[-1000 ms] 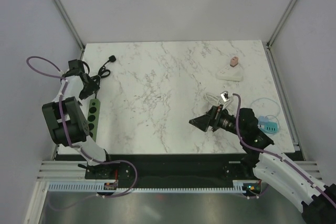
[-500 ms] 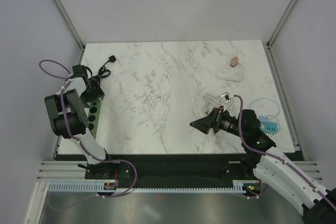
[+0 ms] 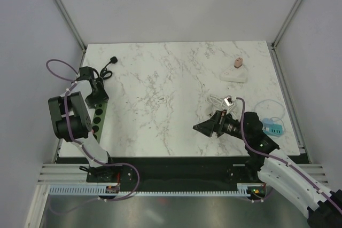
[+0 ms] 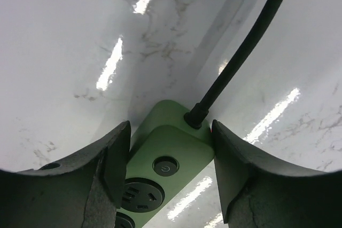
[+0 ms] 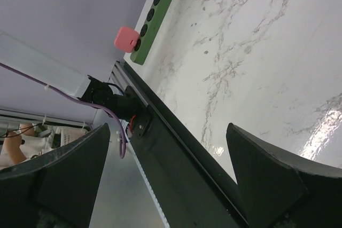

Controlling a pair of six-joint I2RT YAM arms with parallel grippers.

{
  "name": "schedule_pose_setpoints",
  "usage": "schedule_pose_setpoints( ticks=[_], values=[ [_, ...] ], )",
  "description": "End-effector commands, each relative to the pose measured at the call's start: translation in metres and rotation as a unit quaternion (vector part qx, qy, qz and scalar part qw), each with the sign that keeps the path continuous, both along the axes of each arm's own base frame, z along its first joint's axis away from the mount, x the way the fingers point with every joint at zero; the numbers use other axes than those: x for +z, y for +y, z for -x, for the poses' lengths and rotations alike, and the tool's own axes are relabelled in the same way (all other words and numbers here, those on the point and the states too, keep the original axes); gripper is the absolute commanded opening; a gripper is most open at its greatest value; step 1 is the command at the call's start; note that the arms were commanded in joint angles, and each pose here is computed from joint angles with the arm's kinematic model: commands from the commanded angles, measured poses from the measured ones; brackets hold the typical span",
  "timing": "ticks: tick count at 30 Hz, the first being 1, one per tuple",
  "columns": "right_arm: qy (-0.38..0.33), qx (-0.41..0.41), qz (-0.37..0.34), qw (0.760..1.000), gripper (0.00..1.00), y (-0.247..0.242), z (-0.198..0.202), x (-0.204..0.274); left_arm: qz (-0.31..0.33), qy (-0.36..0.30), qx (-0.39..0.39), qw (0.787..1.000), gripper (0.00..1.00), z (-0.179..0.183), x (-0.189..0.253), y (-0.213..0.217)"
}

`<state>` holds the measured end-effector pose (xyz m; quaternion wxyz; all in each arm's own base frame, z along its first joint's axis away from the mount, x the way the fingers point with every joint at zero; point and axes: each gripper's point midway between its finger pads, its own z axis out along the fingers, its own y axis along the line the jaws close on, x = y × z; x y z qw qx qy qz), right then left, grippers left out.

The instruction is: Pull the plug off the socket

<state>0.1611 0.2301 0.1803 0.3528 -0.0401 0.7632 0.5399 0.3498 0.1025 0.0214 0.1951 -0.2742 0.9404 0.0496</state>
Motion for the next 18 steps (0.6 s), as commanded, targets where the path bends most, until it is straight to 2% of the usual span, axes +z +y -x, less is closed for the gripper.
schedule_pose_setpoints(
  ticks=[1, 3, 6, 8, 13, 18],
  values=[
    [-0.005, -0.011, -0.005, 1.000, 0.98, 0.000, -0.005, 0.002, 0.068, -0.012, 0.005, 0.998, 0.13, -0.001, 0.005, -0.057],
    [-0.003, -0.033, 0.022, 0.999, 0.98, -0.005, -0.012, -0.008, 0.083, -0.012, 0.001, 0.997, 0.07, -0.003, 0.002, -0.079],
    [0.001, -0.050, 0.057, 0.997, 0.98, -0.011, -0.019, -0.024, 0.082, -0.015, -0.026, 0.996, 0.08, -0.006, 0.000, -0.106],
    [0.011, -0.049, 0.067, 0.997, 0.98, -0.011, -0.019, -0.033, 0.088, -0.016, -0.060, 0.994, 0.08, -0.007, -0.001, -0.138],
    [0.024, -0.052, 0.055, 0.997, 0.98, -0.007, -0.019, -0.043, 0.117, -0.022, -0.124, 0.985, 0.07, -0.008, 0.003, -0.210],
    [0.030, -0.056, 0.064, 0.996, 0.98, -0.006, -0.018, -0.050, 0.140, -0.023, -0.166, 0.976, 0.06, -0.004, 0.004, -0.261]
  ],
)
